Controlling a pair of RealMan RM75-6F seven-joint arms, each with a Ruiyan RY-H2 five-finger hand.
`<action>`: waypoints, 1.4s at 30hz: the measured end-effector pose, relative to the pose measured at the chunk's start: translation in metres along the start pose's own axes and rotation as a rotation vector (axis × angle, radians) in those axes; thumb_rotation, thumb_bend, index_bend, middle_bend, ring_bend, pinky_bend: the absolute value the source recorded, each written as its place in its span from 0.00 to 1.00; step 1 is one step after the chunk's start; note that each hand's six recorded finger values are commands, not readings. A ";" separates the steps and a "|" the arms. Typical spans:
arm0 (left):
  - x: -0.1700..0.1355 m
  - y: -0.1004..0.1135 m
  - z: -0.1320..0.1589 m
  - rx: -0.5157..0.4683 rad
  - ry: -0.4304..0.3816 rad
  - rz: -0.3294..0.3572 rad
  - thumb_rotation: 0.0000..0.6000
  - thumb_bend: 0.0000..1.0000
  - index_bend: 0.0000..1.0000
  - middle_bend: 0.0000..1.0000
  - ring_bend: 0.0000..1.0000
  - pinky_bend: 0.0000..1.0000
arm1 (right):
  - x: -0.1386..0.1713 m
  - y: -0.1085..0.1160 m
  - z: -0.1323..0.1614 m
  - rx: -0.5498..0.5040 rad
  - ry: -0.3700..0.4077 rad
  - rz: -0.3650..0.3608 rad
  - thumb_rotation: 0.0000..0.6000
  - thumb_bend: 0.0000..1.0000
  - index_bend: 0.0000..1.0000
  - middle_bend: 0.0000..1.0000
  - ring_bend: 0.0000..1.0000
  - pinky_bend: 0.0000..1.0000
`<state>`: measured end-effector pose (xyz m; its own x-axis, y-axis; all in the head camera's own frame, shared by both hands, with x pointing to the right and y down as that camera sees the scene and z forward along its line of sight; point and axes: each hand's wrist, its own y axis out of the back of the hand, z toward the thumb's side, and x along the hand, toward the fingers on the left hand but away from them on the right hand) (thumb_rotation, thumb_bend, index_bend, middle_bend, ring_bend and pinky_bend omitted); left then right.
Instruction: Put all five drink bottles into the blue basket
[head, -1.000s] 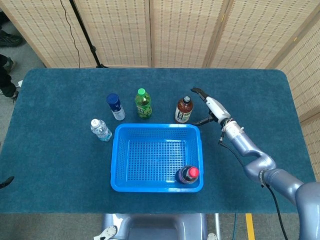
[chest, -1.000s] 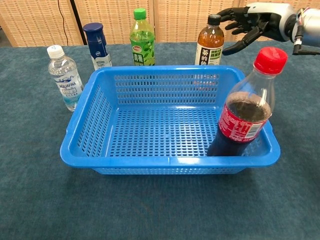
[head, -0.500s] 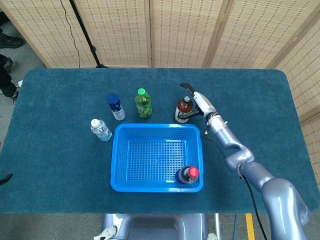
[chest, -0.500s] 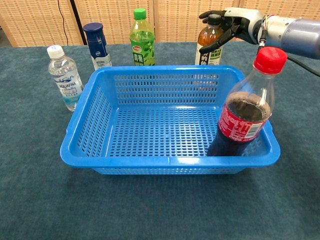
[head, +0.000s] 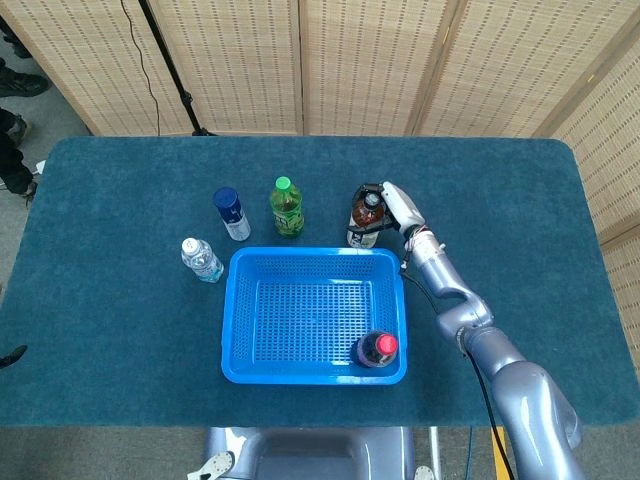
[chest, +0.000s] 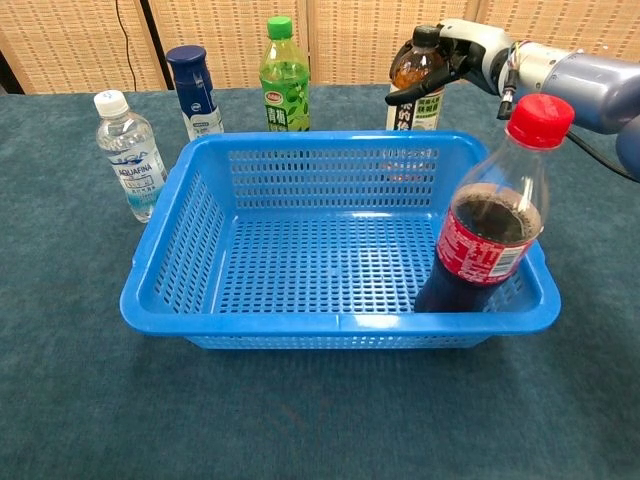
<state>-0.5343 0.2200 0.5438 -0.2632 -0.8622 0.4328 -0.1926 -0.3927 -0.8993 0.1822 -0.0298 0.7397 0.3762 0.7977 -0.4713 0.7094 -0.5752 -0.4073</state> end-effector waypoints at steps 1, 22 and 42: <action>0.000 0.000 0.000 -0.002 -0.001 0.001 1.00 0.00 0.00 0.00 0.00 0.00 | 0.001 0.001 0.002 0.001 0.014 -0.005 1.00 0.29 0.59 0.65 0.63 0.76; -0.009 0.004 0.005 -0.019 -0.057 0.001 1.00 0.00 0.00 0.00 0.00 0.00 | 0.082 0.042 0.098 -0.121 0.319 0.075 1.00 0.29 0.59 0.65 0.63 0.76; -0.013 0.005 0.007 -0.026 -0.075 0.003 1.00 0.00 0.00 0.00 0.00 0.00 | 0.142 -0.016 0.099 -0.011 0.329 0.256 1.00 0.30 0.58 0.64 0.62 0.75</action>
<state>-0.5254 0.2274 0.5336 -0.1928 -0.8850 0.4238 -0.2167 -0.3829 -0.8980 0.1659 0.0749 0.6017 0.7108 0.6452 -0.2802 0.5735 -0.7622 -0.3003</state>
